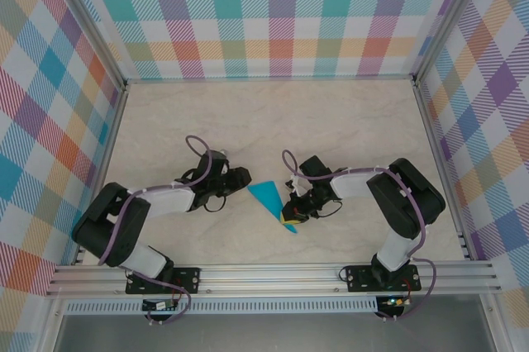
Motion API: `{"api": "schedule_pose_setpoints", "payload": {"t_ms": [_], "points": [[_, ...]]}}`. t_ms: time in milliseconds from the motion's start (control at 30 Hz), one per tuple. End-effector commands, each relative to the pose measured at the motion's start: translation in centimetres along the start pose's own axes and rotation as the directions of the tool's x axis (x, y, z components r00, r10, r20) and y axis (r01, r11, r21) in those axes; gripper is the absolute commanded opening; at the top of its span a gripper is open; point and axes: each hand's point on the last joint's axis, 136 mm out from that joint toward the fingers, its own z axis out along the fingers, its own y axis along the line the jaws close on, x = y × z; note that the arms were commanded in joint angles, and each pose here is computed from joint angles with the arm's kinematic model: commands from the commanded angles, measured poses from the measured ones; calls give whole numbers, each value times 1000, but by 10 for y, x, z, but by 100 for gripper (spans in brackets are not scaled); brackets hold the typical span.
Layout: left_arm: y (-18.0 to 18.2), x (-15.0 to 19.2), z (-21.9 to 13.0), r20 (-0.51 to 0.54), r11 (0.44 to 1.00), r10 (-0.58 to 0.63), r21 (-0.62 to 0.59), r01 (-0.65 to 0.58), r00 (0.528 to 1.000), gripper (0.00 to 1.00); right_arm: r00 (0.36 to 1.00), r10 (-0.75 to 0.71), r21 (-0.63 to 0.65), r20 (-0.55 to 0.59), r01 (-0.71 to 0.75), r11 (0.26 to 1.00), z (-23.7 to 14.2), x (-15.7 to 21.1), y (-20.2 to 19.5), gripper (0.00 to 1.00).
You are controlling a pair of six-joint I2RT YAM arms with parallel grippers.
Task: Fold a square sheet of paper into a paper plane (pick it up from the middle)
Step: Fold the wing for the fifth time at the center of the table, then turn over the paper plane at the center of the table.
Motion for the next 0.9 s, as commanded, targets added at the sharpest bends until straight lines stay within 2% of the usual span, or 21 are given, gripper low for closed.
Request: {"api": "schedule_pose_setpoints", "payload": {"t_ms": [0,67,133,267,333,400,500,567,633,733,867], "points": [[-8,-17,-29,38,998,-2,-55,4,999,51,998,33,-17,48,-32,999,-3,-7,15,0],[-13,-17,-41,21,996,-23,-83,24,1000,51,995,-18,-66,102,25,997,-14,-12,42,6],[-13,-13,-52,-3,987,-65,-146,64,998,55,979,-62,-43,195,72,996,-35,-18,55,17],[-9,14,-61,-85,949,-88,-309,58,993,59,913,-108,147,394,53,988,-86,-30,34,41],[-15,26,-56,-108,938,-88,-343,46,990,62,894,-93,177,438,15,984,-101,-33,16,51],[-24,37,-46,-131,932,-91,-361,38,987,63,899,-49,135,435,-12,991,-106,-37,5,54],[-38,51,-29,-177,919,-75,-395,-1,981,65,933,-33,53,360,15,998,-97,-40,10,54],[-40,59,-21,-210,895,-61,-445,-40,976,65,948,-36,2,316,38,999,-89,-41,16,54],[-36,61,-20,-221,864,-50,-499,-69,974,65,957,-52,-56,284,71,996,-83,-42,24,58],[-29,66,-20,-227,848,-60,-525,-70,972,60,970,-58,-88,236,81,993,-74,-41,28,63],[-13,71,-29,-196,847,-82,-530,-35,977,53,981,-74,-76,182,89,993,-62,-40,27,63]]}}
